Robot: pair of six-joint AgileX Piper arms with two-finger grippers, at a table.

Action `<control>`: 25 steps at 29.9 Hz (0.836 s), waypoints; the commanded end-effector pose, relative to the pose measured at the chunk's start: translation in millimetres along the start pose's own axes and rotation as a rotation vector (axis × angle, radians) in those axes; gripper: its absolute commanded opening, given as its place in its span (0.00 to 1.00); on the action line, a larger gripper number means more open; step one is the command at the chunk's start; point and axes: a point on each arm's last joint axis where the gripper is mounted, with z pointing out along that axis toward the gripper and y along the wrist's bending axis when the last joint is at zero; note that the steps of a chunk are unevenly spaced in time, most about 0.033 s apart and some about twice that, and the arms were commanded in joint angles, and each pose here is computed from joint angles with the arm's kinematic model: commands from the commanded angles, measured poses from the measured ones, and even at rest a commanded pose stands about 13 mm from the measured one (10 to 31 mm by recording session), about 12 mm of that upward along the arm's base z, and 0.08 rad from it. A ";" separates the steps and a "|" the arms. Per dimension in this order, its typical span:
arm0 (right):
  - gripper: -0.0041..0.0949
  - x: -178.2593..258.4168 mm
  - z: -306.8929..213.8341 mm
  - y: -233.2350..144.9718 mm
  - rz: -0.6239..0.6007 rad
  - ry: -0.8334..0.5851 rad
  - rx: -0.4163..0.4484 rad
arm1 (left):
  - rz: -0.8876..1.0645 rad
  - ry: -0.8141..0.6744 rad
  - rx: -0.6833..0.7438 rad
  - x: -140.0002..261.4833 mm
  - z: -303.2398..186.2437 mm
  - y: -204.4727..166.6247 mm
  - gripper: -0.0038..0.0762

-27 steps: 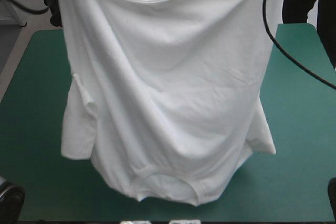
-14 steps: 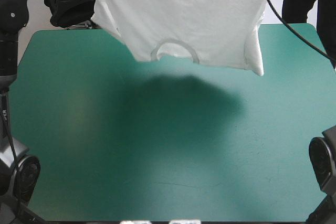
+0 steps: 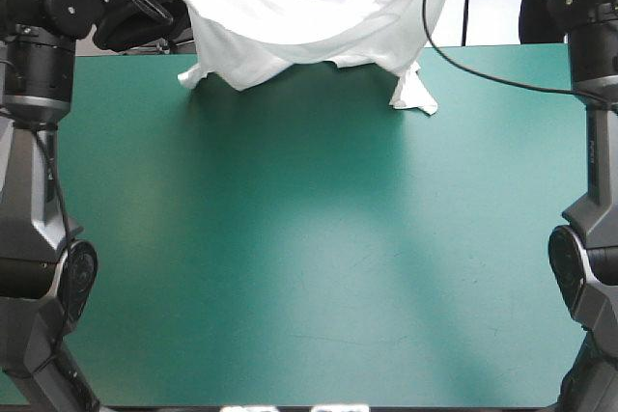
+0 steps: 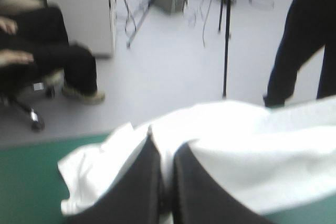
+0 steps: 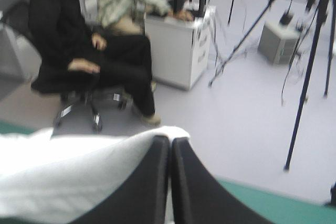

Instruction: Fold the cloth

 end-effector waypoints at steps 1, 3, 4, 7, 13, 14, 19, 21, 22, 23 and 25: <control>0.02 11.8 -7.1 0.9 -0.003 0.092 -0.019 | -0.031 0.064 0.021 4.2 -6.0 -1.6 0.03; 0.02 34.2 4.3 1.8 0.013 0.202 -0.044 | -0.040 0.152 0.025 18.4 2.9 -0.2 0.03; 0.02 45.6 10.2 1.7 0.017 0.251 -0.054 | -0.045 0.208 0.028 26.8 7.0 0.3 0.03; 0.02 72.8 18.9 2.2 0.017 0.365 -0.077 | -0.063 0.352 0.038 51.4 17.6 1.8 0.03; 0.02 112.1 7.6 9.1 0.047 0.543 -0.126 | -0.104 0.551 0.053 94.0 19.1 1.2 0.03; 0.02 119.8 4.2 10.1 0.050 0.570 -0.130 | -0.107 0.574 0.054 98.9 16.4 0.7 0.03; 0.02 148.4 -24.9 16.8 0.040 0.662 -0.142 | -0.132 0.668 0.063 127.1 -4.8 -5.2 0.03; 0.02 160.8 -35.6 18.4 0.035 0.702 -0.138 | -0.139 0.701 0.067 140.1 -15.8 -8.8 0.03; 0.02 167.4 -41.4 19.6 0.037 0.721 -0.138 | -0.141 0.718 0.069 147.2 -21.5 -11.2 0.03; 0.02 172.7 -46.2 20.8 0.041 0.736 -0.140 | -0.140 0.725 0.069 152.5 -26.0 -13.1 0.03; 0.02 184.8 -58.7 26.0 0.044 0.771 -0.148 | -0.126 0.750 0.066 167.5 -36.7 -18.3 0.03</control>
